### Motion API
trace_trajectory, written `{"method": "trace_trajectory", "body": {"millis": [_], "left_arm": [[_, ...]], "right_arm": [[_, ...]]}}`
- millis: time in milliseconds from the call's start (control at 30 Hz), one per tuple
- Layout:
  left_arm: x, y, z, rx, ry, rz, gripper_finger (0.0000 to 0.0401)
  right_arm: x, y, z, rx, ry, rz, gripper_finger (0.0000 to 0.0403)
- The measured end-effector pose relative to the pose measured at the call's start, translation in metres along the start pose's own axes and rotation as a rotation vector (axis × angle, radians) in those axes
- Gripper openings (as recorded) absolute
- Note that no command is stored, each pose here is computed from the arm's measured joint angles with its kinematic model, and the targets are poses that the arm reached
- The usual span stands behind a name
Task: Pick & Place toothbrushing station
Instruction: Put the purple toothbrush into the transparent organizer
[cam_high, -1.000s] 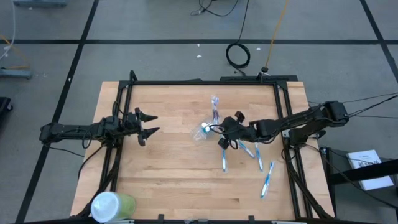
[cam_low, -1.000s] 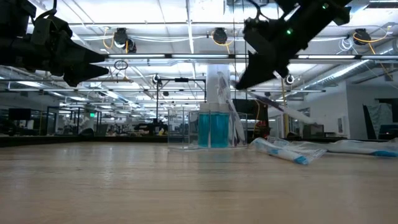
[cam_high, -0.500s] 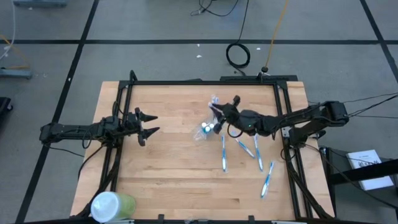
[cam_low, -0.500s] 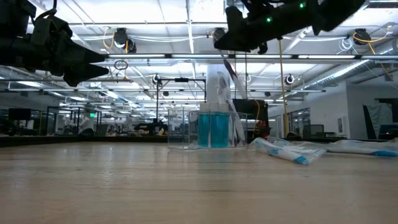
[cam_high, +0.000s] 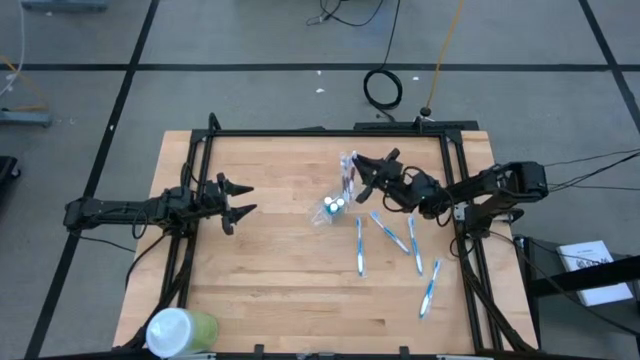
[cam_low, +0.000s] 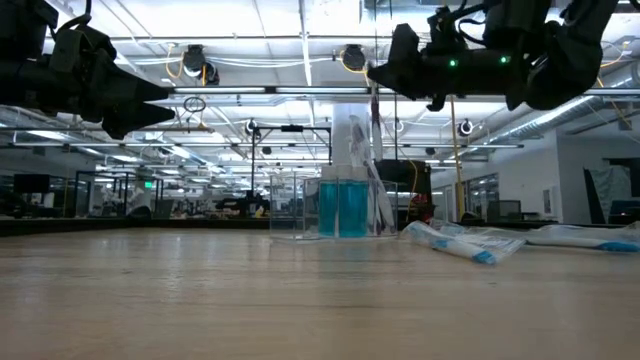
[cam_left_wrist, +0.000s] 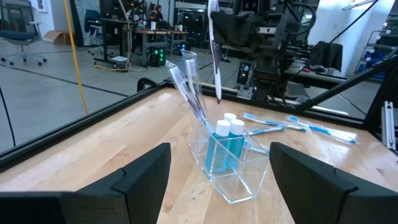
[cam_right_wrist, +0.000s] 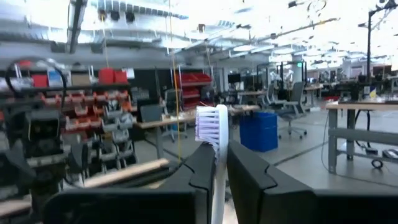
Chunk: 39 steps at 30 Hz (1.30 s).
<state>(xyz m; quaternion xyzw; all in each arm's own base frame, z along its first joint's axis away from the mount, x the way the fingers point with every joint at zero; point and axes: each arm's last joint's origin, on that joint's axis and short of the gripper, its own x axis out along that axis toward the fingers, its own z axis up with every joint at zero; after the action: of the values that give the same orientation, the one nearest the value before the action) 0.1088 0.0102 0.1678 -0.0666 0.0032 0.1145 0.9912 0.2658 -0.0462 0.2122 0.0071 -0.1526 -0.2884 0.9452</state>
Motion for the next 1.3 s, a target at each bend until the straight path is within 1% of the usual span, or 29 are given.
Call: {"method": "trace_trajectory", "body": {"millis": [267,367,467,633,733,1300], "left_arm": [[0.0,0.0,0.0,0.0,0.0,0.0,0.0283],[0.0,0.0,0.0,0.0,0.0,0.0,0.0283],[0.0,0.0,0.0,0.0,0.0,0.001,0.0283],[0.0,0.0,0.0,0.0,-0.001,0.001,0.0283],[0.0,0.0,0.0,0.0,0.0,0.0,0.0283],[0.0,0.0,0.0,0.0,0.0,0.0,0.0283]], "right_arm": [[0.0,0.0,-0.005,-0.009,0.025,-0.003,0.0023],[0.0,0.0,-0.006,0.008,0.019,-0.004,0.0024],[0.001,0.001,-0.015,0.003,0.052,-0.004,0.0025],[0.001,0.001,-0.028,-0.005,0.054,-0.009,0.0022],[0.002,0.001,-0.032,0.0,0.042,-0.012,0.0023],[0.0,0.0,-0.058,-0.048,0.131,-0.058,0.0024]]}}
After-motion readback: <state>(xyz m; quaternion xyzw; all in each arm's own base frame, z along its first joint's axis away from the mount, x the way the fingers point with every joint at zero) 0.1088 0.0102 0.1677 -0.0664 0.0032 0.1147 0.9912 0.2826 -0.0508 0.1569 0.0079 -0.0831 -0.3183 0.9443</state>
